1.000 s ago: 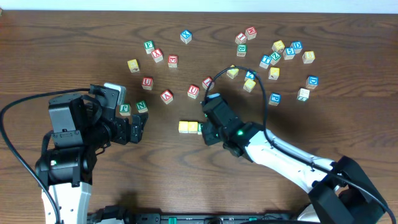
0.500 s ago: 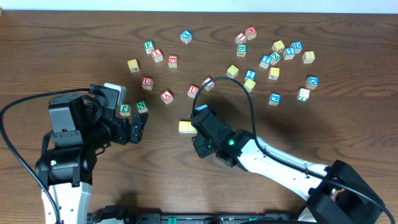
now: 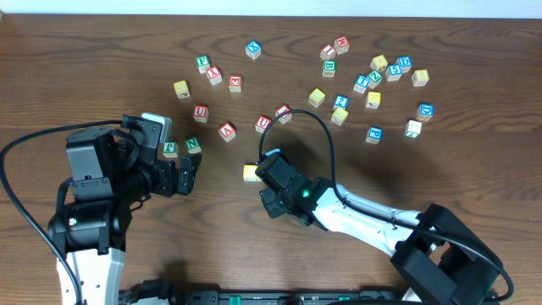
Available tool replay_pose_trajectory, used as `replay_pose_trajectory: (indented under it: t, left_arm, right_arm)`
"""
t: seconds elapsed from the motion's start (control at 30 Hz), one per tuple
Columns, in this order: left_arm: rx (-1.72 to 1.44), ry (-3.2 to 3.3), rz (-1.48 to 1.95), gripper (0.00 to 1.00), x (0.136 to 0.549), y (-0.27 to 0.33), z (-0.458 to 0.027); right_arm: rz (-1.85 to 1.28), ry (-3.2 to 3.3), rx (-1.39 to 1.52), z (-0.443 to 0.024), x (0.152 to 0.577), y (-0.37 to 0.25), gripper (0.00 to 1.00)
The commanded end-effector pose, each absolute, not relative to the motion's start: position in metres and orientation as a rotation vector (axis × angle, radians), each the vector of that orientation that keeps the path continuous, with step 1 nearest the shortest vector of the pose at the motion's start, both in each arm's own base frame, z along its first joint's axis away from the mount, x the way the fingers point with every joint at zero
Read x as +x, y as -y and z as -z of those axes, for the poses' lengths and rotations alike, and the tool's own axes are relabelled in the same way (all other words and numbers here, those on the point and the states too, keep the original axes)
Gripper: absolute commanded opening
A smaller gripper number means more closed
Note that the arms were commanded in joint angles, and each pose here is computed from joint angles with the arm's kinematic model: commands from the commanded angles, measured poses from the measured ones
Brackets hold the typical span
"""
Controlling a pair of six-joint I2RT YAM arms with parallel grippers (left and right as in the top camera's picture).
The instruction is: Spell out CORL
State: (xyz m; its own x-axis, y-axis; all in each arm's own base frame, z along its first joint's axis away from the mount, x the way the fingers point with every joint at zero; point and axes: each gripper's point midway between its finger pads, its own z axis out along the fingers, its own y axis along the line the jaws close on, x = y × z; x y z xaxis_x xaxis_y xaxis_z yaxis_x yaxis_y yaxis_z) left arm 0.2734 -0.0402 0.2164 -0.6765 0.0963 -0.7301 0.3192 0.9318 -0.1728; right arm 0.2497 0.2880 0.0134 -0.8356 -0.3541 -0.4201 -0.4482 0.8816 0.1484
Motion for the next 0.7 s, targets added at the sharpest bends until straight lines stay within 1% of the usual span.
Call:
replay_pose_trajectory:
  t: [0.0,0.67]
  left_arm:
    - [0.318,-2.272,0.364,0.98,0.276,0.041,-0.227]
    - [0.318,-2.272,0.364,0.98,0.276,0.041,-0.227]
  right_arm:
    - [-0.329,-2.666,-0.553,-0.013,0.254,-0.286,0.01]
    - [-0.249,-2.625,-0.547,-0.01,0.265,-0.28,0.01]
